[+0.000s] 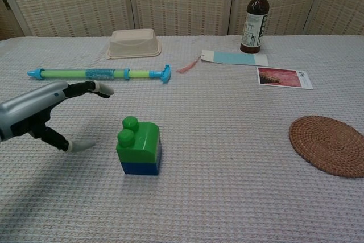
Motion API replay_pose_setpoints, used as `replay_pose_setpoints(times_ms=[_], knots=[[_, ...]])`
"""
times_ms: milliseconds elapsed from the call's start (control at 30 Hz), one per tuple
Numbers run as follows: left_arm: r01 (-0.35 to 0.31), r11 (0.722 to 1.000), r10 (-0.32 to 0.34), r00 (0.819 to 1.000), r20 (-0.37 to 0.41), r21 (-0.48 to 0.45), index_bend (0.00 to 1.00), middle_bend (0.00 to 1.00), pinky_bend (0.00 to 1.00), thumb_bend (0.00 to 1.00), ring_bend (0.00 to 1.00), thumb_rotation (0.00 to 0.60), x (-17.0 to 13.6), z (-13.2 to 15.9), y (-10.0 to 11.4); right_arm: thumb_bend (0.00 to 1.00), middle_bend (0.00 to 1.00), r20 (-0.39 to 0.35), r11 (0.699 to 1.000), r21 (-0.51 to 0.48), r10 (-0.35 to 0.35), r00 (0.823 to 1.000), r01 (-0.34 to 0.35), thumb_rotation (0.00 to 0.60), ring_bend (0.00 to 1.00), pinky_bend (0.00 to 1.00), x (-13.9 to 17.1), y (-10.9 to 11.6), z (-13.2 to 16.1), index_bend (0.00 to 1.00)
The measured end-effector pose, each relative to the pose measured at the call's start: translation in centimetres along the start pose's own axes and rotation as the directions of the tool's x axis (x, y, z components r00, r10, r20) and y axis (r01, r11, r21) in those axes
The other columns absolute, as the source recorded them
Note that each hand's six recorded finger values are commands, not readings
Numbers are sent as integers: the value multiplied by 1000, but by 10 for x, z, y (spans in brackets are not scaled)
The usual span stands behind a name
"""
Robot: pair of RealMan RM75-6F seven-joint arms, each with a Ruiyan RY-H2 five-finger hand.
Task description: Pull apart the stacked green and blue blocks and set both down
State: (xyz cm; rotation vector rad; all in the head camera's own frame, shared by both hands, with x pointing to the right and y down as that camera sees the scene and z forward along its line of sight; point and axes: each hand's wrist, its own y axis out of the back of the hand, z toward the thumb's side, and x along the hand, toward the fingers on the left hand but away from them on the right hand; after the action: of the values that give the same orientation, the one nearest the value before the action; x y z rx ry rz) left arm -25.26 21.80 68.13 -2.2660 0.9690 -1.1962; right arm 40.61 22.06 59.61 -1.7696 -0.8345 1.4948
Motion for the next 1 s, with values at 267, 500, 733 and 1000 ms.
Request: replay_pose_setpoints(times_ms=[267,500,733,1000], knots=[[27,999,-27,999,-22,-24,195,198,0,299,0,600,5,14,-9,407,0,-1,1000,-4,6,1000,-6,600,0,0,0,0,-1,0],[66,996,-69,996,-48,-53,190,198,0,299,0,600,1,22,-19,407,0,-6,1000,-12,8,1000,-8,600,0,0,0,1,0,0],[88,993,-93,994,-54,-78,189,198,0,299,0,600,3,33,-34,407,0,-20,1000,-24,3,1000,-3,600,0,0,3,4,2,0],[95,991,-100,994,-48,-99,248,270,0,299,0,600,12,43,-43,407,0,-20,999,-33,0,1000,0,600,0,0,5,7,0,0]])
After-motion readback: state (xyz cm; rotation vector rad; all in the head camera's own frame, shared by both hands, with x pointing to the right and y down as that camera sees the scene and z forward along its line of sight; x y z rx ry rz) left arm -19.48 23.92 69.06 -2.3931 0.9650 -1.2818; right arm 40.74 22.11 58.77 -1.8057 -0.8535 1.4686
